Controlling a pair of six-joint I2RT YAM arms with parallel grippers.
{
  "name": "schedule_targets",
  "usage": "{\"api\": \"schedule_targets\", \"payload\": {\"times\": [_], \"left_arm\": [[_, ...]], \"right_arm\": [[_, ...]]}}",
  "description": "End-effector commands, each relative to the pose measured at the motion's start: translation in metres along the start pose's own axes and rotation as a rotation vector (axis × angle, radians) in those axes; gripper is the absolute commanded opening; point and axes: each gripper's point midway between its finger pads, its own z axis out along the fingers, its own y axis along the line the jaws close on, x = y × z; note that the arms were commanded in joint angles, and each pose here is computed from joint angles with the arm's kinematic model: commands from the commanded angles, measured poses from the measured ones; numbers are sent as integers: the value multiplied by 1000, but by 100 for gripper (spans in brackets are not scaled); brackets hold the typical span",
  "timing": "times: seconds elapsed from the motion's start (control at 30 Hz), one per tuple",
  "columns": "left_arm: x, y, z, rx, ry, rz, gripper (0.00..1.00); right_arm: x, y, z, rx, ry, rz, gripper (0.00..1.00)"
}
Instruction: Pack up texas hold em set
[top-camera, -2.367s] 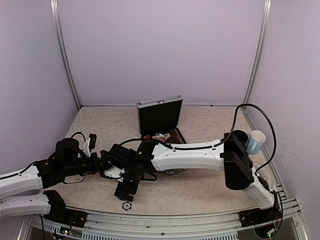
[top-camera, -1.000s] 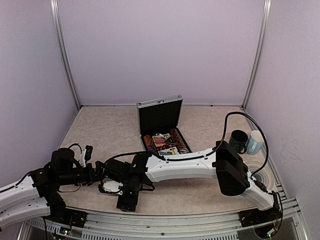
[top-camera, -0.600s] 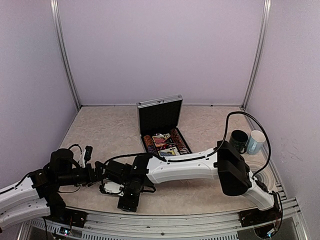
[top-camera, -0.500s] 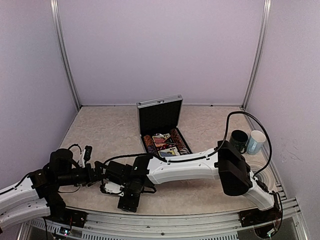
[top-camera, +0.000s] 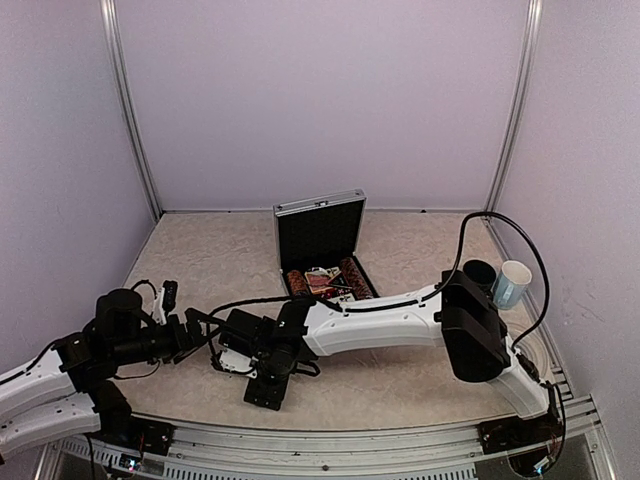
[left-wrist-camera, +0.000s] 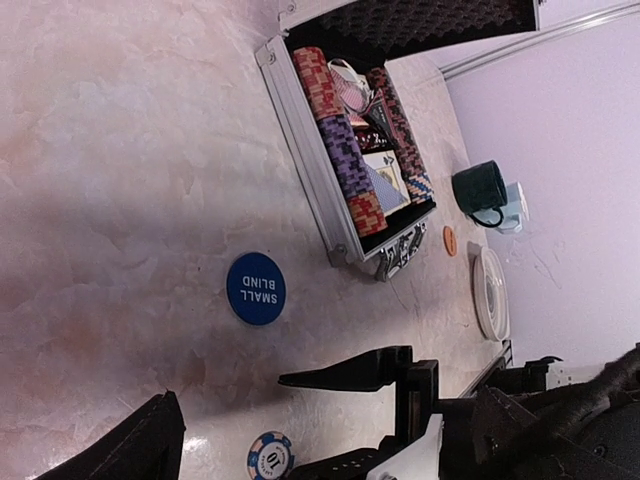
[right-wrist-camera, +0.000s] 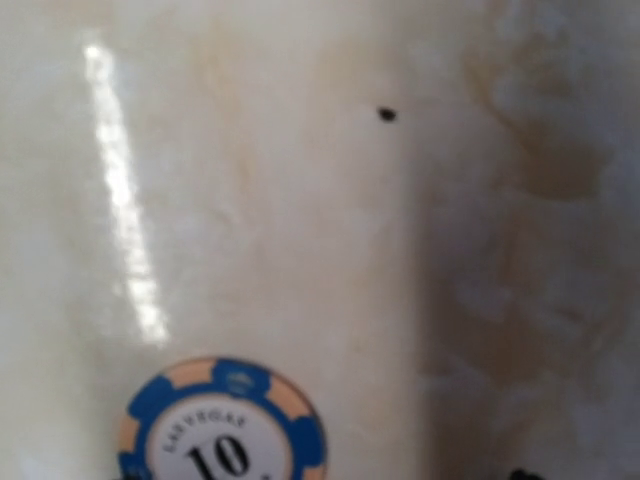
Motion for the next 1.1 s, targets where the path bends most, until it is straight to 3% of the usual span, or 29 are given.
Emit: {"api": "schedule_targets", "payload": {"times": [0.0,0.33,0.53,0.8,1.07], "left_arm": [[-38,3,-12,-72,-171,-42,99],[-42,1,-15,-76,-184,-51,99],[-44,-2,-15,-78,-182,-58,99],[-47,0,-22,-91,-205,-58,99],[-45,-1,-22,-89,-195,-44,99]], "right_arm": [[52,5,2,-38,173,-144,81],[48,26,11,-138,152,-192,83],[42,34,11,-141,136,-228,75],[21,46,-7,-208,28,-218,90],[3,36,-14,-150,-18,-167,91]]}}
